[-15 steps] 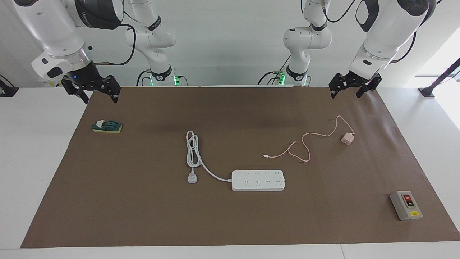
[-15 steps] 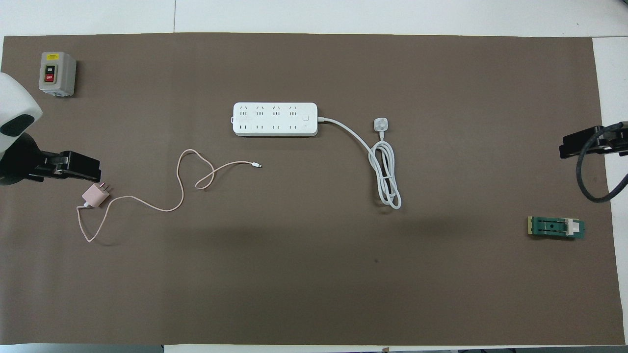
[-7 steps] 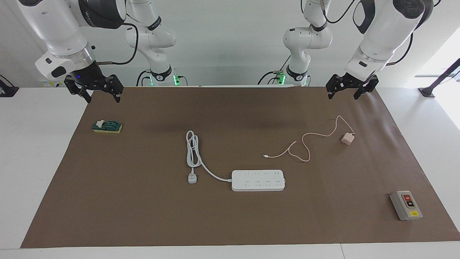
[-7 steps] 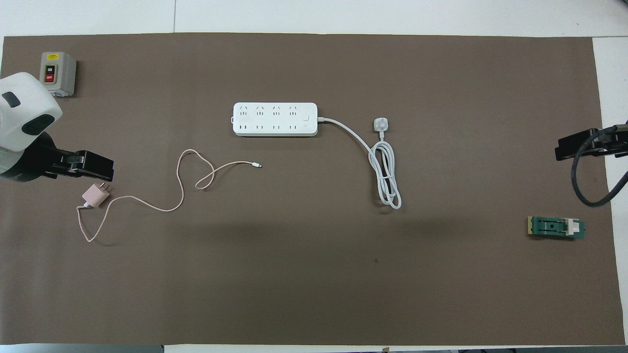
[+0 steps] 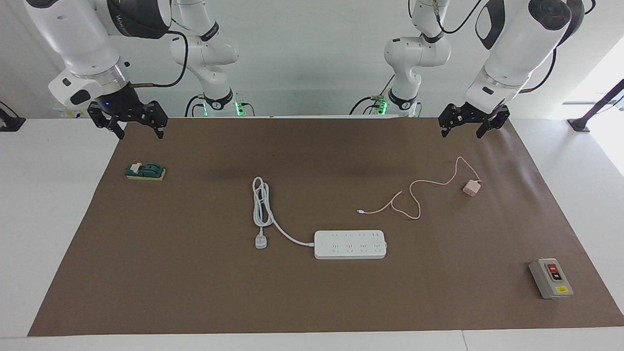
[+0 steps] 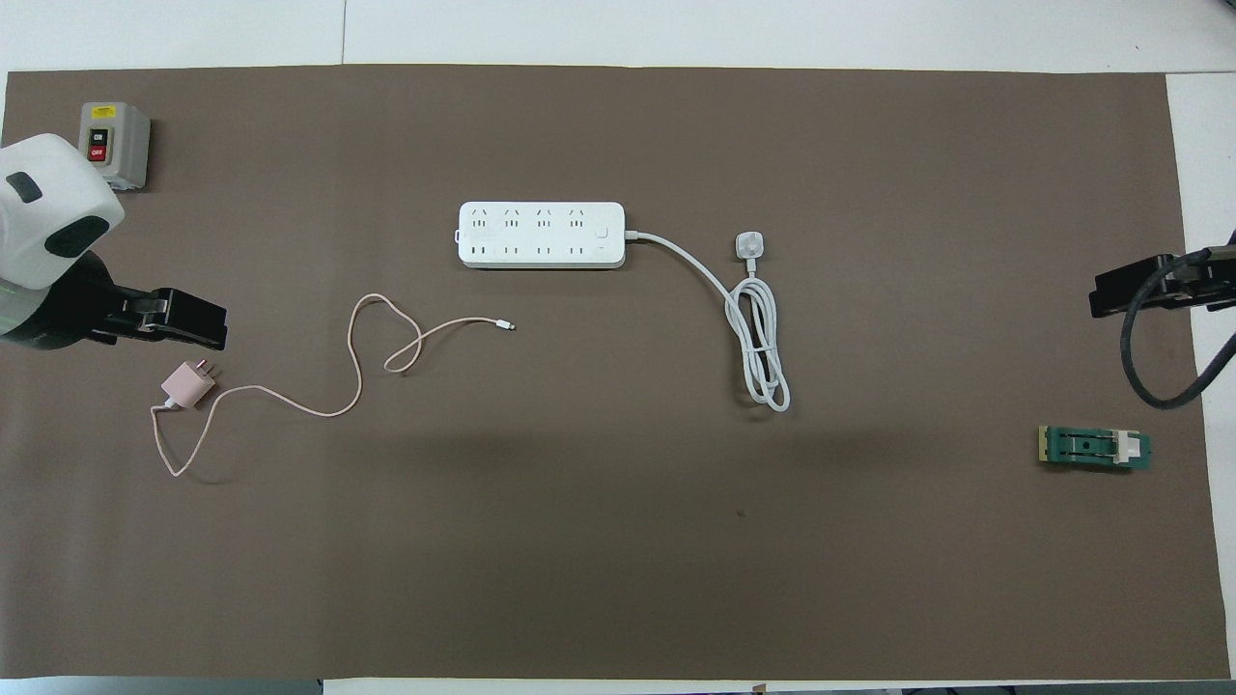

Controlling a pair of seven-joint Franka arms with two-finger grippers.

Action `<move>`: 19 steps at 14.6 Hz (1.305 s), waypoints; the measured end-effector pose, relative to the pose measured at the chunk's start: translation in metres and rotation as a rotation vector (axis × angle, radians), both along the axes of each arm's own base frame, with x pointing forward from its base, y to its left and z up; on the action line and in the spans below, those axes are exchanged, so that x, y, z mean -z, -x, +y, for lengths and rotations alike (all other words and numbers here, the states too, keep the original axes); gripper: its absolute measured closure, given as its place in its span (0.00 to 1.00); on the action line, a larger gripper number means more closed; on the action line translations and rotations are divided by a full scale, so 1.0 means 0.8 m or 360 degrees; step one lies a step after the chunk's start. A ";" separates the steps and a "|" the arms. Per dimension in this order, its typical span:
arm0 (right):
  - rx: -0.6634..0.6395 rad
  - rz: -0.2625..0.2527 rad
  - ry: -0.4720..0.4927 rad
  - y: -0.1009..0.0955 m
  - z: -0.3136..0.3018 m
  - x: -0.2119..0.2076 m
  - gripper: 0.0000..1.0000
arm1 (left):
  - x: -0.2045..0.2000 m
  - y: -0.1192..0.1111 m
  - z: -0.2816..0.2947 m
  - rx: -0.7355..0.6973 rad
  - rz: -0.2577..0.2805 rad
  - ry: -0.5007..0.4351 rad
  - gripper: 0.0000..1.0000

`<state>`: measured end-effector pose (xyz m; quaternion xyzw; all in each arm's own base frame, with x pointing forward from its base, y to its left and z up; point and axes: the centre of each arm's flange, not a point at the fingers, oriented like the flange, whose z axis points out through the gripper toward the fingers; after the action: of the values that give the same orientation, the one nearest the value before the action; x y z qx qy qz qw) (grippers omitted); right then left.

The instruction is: Unplug charger and place it aside

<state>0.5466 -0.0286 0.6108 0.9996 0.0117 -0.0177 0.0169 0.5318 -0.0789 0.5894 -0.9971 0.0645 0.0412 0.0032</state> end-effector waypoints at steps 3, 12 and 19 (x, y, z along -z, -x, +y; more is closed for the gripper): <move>0.0000 0.0001 -0.0005 0.000 0.000 0.000 0.00 | 0.001 0.000 0.000 0.0000 0.0002 0.0002 0.00; 0.0001 0.0000 -0.0024 0.000 0.002 0.000 0.00 | -0.006 -0.002 -0.001 0.0000 -0.0018 0.0006 0.00; 0.0003 0.0000 -0.0024 0.000 0.001 0.000 0.00 | -0.015 -0.005 0.000 -0.0002 -0.0050 0.0011 0.00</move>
<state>0.5463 -0.0277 0.6110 0.9997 0.0109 -0.0177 0.0093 0.5355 -0.0790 0.6015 -0.9976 0.0640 0.0255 0.0009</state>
